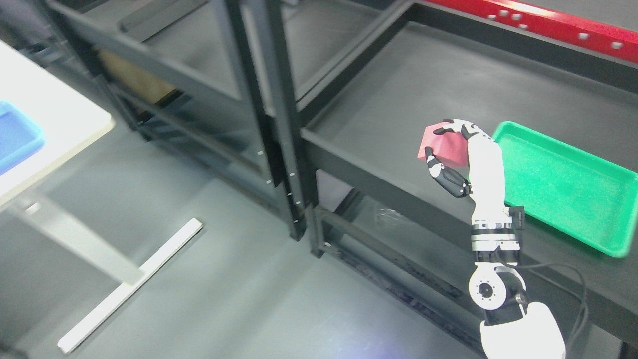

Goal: Pick pink block from left shelf to tray
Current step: 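Carry the held block with the right hand to the blue tray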

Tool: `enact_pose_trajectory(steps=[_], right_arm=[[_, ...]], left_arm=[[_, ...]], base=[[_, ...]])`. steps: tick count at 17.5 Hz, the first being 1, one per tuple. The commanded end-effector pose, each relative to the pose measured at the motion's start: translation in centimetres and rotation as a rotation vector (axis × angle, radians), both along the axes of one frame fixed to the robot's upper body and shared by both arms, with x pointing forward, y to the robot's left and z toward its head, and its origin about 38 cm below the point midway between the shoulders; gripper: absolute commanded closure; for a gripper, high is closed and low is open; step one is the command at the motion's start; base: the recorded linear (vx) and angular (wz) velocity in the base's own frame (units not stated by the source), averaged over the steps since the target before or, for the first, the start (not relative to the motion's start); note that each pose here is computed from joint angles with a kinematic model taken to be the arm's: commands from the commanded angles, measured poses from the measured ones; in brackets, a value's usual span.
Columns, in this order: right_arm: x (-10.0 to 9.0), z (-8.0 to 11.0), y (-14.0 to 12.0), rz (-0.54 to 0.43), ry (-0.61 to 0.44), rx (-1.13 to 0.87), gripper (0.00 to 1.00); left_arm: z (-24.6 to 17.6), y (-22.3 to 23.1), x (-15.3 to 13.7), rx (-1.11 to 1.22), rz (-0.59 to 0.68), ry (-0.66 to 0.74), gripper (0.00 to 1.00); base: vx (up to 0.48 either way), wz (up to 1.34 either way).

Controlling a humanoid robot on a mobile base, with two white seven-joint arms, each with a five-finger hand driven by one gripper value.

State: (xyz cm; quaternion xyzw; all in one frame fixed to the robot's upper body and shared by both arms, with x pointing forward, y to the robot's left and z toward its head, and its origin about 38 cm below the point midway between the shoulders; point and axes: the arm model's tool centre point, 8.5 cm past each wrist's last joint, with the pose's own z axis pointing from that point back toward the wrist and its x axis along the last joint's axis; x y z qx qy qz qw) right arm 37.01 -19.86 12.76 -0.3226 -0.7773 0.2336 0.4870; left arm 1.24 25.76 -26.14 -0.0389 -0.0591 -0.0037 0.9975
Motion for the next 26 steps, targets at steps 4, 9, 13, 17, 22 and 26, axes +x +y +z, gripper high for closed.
enact_pose_trajectory(steps=[4, 9, 13, 17, 22, 26], right_arm=[[0.1, 0.2, -0.6, -0.002, -0.006, -0.021, 0.96], [0.1, 0.3, 0.0, 0.012, -0.008, -0.011, 0.96], [0.3, 0.6, 0.2, 0.015, -0.015, -0.008, 0.96], [0.3, 0.7, 0.2, 0.017, -0.017, -0.008, 0.96], [0.5, 1.0, 0.7, 0.031, -0.025, -0.007, 0.96], [0.7, 1.3, 1.0, 0.039, -0.034, -0.008, 0.96]], left_arm=[[0.1, 1.1, -0.7, 0.015, 0.0, 0.003, 0.0], [0.1, 1.1, -0.7, 0.015, 0.0, 0.003, 0.0], [0.1, 1.1, -0.7, 0.015, 0.0, 0.003, 0.0], [0.1, 1.1, -0.7, 0.015, 0.0, 0.003, 0.0], [0.1, 1.1, -0.7, 0.015, 0.0, 0.003, 0.0], [0.1, 1.1, -0.7, 0.015, 0.0, 0.003, 0.0]], base=[[-0.169, 0.73], [-0.143, 0.77], [-0.1, 0.69], [-0.06, 0.52], [-0.023, 0.42], [-0.002, 0.43]])
